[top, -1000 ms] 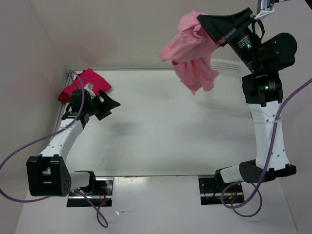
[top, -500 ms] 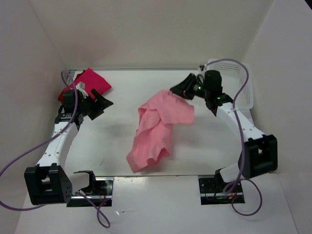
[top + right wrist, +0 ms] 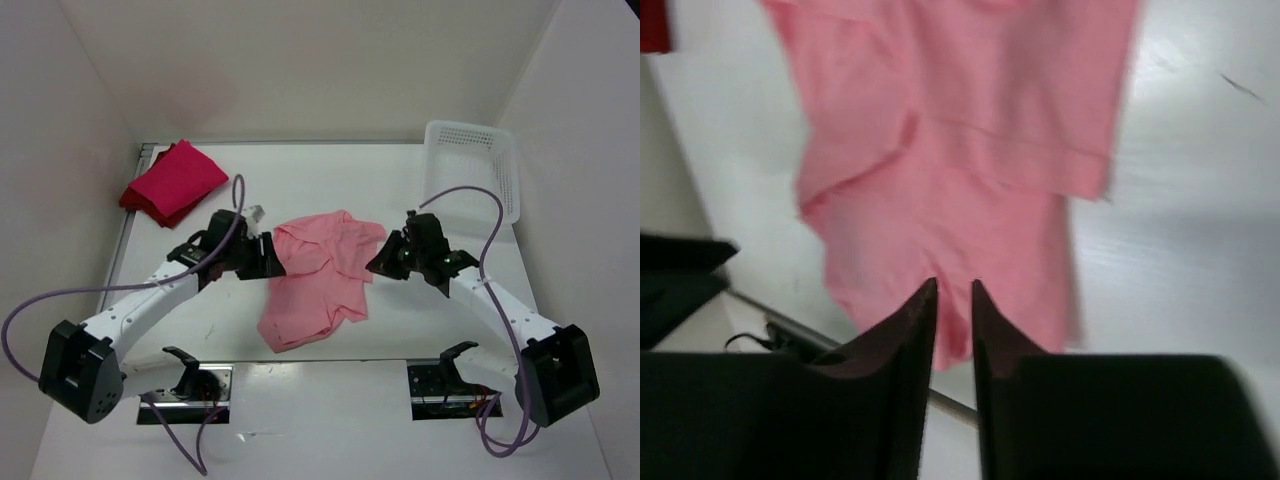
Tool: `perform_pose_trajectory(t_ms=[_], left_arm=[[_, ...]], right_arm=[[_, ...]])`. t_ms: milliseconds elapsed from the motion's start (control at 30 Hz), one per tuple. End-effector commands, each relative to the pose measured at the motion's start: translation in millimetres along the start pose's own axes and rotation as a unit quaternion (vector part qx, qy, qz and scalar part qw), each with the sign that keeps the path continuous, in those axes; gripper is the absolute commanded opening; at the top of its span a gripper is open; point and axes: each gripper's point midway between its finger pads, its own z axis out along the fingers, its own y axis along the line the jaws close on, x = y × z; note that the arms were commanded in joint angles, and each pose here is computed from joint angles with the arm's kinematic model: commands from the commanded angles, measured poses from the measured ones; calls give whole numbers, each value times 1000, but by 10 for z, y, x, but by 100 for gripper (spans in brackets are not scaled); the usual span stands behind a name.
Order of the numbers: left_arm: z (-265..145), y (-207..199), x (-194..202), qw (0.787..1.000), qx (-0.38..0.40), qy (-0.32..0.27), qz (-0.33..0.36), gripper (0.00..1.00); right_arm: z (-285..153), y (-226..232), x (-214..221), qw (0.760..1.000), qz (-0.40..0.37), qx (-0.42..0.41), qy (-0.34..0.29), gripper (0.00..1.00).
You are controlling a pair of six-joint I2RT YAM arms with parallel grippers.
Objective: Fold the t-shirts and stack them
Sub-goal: Move the tshirt to the center of the board, then flatten out the tshirt
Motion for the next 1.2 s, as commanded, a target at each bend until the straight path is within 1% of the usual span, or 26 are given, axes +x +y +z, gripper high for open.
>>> perform_pose_trajectory(t_ms=[0,33,67,133,167,233,267,300,367,433,533,567,600,633,667,700,733,800,833,900,933,1033,1067,1133,1167], left_arm=[[109,3,240,999,-32,28,29,61],[120,6,196,999,-35,18,26,64],[190,-15,65,999,-36,-9,21,74],[227,11,6,999,-46,-18,21,76],[326,60,-5,998,-58,-12,24,79],[402,43,-129,997,-65,-20,33,82],[483,91,-101,997,-74,-7,38,82],[519,105,-101,996,-77,-2,42,83],[598,132,-69,996,-79,13,48,83],[634,130,-21,996,-70,21,51,83],[654,91,-9,997,-56,21,52,82],[684,37,37,997,-45,29,50,79],[690,1,22,998,-36,27,51,77],[711,-30,78,997,-30,37,54,73],[749,-24,101,997,-28,43,53,65],[766,-64,100,997,-24,44,63,60],[791,-60,132,996,-29,48,67,54],[815,-12,182,995,-35,58,69,42],[815,-12,183,995,-35,59,69,32],[793,-44,118,996,-35,48,71,23],[760,-73,88,996,-31,41,72,17],[678,-200,-20,997,-19,31,70,10],[632,-244,-93,998,-13,25,62,9],[479,-387,-344,999,13,8,42,7],[401,-421,-465,999,23,-3,36,6]], right_arm=[[17,-367,86,997,34,68,-17,29],[40,-418,127,996,41,76,-11,37],[185,-626,227,993,47,106,-3,53],[242,-681,235,992,52,112,-6,55],[312,-764,241,990,53,128,-4,59],[401,-788,235,991,57,124,-8,59],[433,-799,233,991,57,125,-7,61],[490,-881,266,989,59,139,-1,61],[563,-874,259,989,60,136,3,61],[649,-912,289,988,62,140,14,61],[751,-913,284,988,73,138,16,56],[783,-897,258,989,72,132,12,55],[806,-893,249,988,76,131,9,50],[839,-933,274,988,77,136,14,46],[862,-942,277,987,82,136,14,43],[880,-940,294,987,83,134,18,34],[894,-970,317,987,84,138,22,28],[882,-925,284,987,88,135,18,18],[831,-896,188,987,84,136,-4,11],[730,-804,62,987,80,136,-25,7],[615,-694,-88,988,68,125,-55,5],[376,-481,-314,988,49,118,-88,1],[225,-239,-507,988,44,92,-117,1],[50,-69,-609,988,31,80,-127,1],[-124,197,-774,988,18,49,-148,1]])
